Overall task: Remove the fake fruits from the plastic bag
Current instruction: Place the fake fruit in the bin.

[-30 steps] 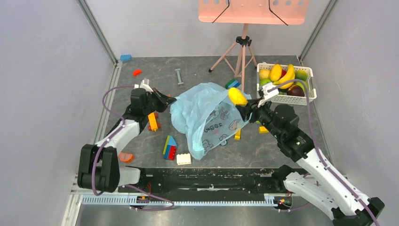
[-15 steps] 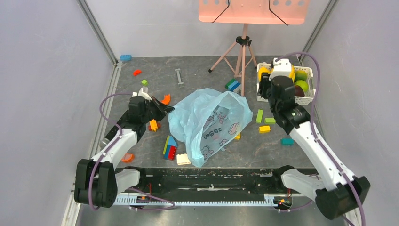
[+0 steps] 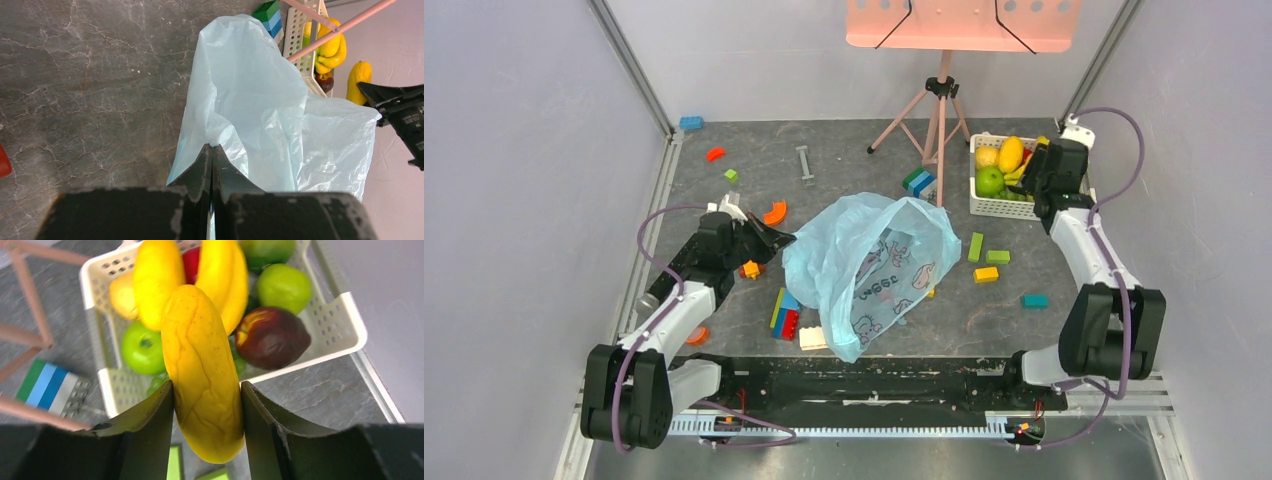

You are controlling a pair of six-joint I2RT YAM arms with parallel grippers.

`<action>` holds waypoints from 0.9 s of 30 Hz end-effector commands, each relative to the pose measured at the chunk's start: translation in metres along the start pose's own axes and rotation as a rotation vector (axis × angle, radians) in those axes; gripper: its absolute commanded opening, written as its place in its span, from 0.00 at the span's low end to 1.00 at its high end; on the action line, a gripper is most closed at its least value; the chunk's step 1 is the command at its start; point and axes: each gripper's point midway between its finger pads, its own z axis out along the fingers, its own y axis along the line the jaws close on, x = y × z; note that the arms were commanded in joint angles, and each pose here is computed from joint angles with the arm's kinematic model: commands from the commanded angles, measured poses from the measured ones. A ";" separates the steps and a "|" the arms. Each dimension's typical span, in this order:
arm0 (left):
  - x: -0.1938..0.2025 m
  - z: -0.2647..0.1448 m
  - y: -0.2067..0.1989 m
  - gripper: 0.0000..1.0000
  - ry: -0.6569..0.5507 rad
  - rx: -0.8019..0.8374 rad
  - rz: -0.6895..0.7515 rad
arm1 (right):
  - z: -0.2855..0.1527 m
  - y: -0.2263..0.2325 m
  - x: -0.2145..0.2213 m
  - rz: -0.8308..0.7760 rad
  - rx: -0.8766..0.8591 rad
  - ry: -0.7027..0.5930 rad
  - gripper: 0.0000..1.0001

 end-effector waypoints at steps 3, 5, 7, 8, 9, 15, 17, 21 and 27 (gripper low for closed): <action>-0.004 -0.006 -0.017 0.02 -0.023 0.089 0.025 | 0.041 -0.039 -0.047 0.202 0.081 -0.103 0.38; -0.004 -0.008 -0.019 0.02 -0.026 0.096 0.023 | 0.057 -0.051 -0.045 0.240 0.114 -0.090 0.38; -0.004 -0.009 -0.022 0.02 -0.025 0.108 0.025 | 0.072 -0.062 -0.043 0.274 0.152 -0.077 0.38; -0.004 -0.010 -0.024 0.02 -0.026 0.114 0.026 | 0.080 -0.066 -0.043 0.294 0.164 -0.072 0.38; -0.004 -0.010 -0.024 0.03 -0.026 0.117 0.028 | 0.086 -0.070 -0.044 0.314 0.170 -0.069 0.38; -0.004 -0.011 -0.026 0.03 -0.029 0.124 0.024 | 0.122 -0.072 -0.046 0.346 0.189 -0.034 0.40; -0.004 -0.011 -0.026 0.03 -0.029 0.126 0.024 | 0.133 -0.074 -0.046 0.353 0.199 -0.025 0.42; -0.005 -0.012 -0.027 0.04 -0.031 0.127 0.027 | 0.153 -0.071 -0.050 0.346 0.194 -0.009 0.47; -0.005 -0.011 -0.026 0.07 -0.033 0.124 0.030 | 0.163 -0.076 -0.042 0.322 0.222 0.021 0.59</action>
